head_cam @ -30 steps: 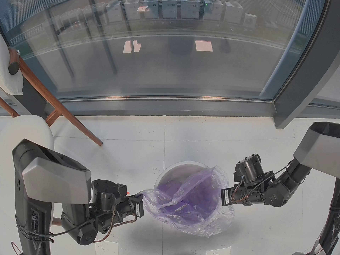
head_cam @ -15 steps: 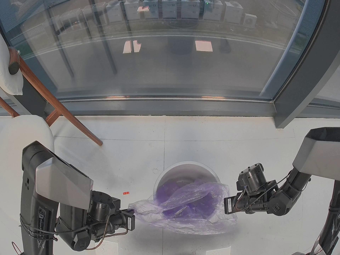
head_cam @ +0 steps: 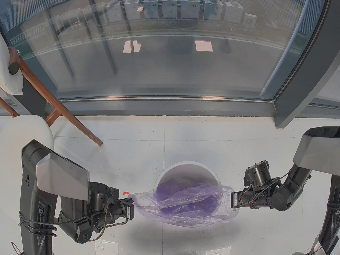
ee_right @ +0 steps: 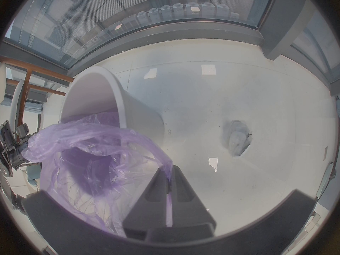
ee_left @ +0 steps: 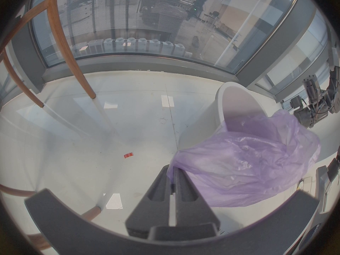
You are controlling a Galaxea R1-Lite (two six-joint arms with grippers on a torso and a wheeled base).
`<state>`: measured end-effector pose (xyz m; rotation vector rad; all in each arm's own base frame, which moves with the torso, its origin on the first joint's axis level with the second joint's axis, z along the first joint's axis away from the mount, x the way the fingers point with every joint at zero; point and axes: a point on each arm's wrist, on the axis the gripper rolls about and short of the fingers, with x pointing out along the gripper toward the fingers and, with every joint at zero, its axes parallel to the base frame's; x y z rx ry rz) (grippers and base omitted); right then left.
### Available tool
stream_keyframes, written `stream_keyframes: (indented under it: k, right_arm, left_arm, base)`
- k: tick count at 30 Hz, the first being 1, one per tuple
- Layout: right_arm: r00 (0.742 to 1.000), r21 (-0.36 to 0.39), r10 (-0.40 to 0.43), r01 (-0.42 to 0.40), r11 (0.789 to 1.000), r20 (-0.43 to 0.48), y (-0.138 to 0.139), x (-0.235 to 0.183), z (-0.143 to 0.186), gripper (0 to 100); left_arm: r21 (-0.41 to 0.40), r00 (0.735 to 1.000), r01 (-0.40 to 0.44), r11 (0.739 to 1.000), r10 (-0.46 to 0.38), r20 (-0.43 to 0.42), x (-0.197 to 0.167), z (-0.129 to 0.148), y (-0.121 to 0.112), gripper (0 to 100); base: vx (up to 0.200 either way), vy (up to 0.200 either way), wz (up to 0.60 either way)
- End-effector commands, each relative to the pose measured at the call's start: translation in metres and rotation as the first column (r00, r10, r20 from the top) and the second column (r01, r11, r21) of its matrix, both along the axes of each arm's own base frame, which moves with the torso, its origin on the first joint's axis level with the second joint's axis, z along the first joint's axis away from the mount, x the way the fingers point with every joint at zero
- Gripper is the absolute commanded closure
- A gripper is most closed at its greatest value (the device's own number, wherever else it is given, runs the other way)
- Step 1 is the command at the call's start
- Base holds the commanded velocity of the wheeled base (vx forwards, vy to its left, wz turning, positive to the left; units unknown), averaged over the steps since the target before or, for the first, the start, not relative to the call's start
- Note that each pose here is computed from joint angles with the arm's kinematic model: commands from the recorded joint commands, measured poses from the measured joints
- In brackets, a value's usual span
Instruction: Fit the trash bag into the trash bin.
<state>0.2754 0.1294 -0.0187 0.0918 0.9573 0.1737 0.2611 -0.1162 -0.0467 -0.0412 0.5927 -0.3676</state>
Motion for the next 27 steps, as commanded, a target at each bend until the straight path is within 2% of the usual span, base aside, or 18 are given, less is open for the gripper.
stream_keyframes:
  k: [1,3,5,10,11,14,15,18,23,24,27]
  right_arm:
    - [0.999,0.014,-0.005,0.005,1.0,0.032,0.0,0.004,0.008,100]
    - [0.996,0.044,0.007,-0.012,0.999,0.094,0.009,0.013,0.015,100]
    - [0.99,0.066,0.007,-0.016,0.998,0.143,0.014,0.021,0.02,100]
    - [0.982,0.084,-0.001,-0.015,0.996,0.189,0.017,0.032,0.028,100]
    - [0.98,0.08,-0.001,-0.016,0.997,0.198,0.014,0.032,0.032,100]
    - [0.979,0.065,0.016,-0.03,0.997,0.202,0.01,0.026,0.037,100]
    - [0.978,0.065,0.02,-0.034,0.997,0.206,0.008,0.019,0.041,0]
    - [0.975,0.087,0.01,-0.03,0.996,0.223,0.006,0.009,0.053,0]
    - [0.959,0.138,-0.047,0.009,0.99,0.278,-0.013,-0.003,0.083,0]
    - [0.946,0.163,-0.049,-0.003,0.987,0.319,-0.015,-0.002,0.097,0]
    - [0.917,0.246,0.014,-0.123,0.961,0.4,-0.009,0.003,0.129,0]
  left_arm:
    - [-0.034,0.997,0.01,0.999,-0.008,0.075,0.011,0.01,-0.007,100]
    - [-0.076,0.987,0.022,0.997,-0.009,0.163,0.03,0.022,-0.015,100]
    - [-0.09,0.98,0.027,0.996,-0.009,0.199,0.039,0.026,-0.019,100]
    - [-0.09,0.979,0.039,0.995,-0.02,0.203,0.038,0.026,-0.022,100]
    - [-0.085,0.98,0.066,0.994,-0.049,0.195,0.032,0.025,-0.029,100]
    - [-0.082,0.979,0.077,0.994,-0.06,0.193,0.028,0.025,-0.034,100]
    - [-0.082,0.979,0.086,0.993,-0.069,0.191,0.027,0.025,-0.036,100]
    - [-0.078,0.979,0.099,0.992,-0.083,0.183,0.021,0.025,-0.039,100]
    - [-0.071,0.98,0.12,0.99,-0.107,0.167,0.011,0.027,-0.043,100]
    - [-0.069,0.981,0.12,0.99,-0.108,0.163,0.01,0.027,-0.042,100]
    - [-0.065,0.982,0.112,0.992,-0.1,0.163,0.009,0.027,-0.042,100]
  base:
    - [0.0,0.0,0.0]
    - [0.0,0.0,0.0]
    - [0.0,0.0,0.0]
    - [0.0,0.0,0.0]
    - [0.0,0.0,0.0]
    - [0.0,0.0,0.0]
    - [0.0,0.0,0.0]
    - [0.0,0.0,0.0]
    - [0.0,0.0,0.0]
    - [0.0,0.0,0.0]
    - [0.0,0.0,0.0]
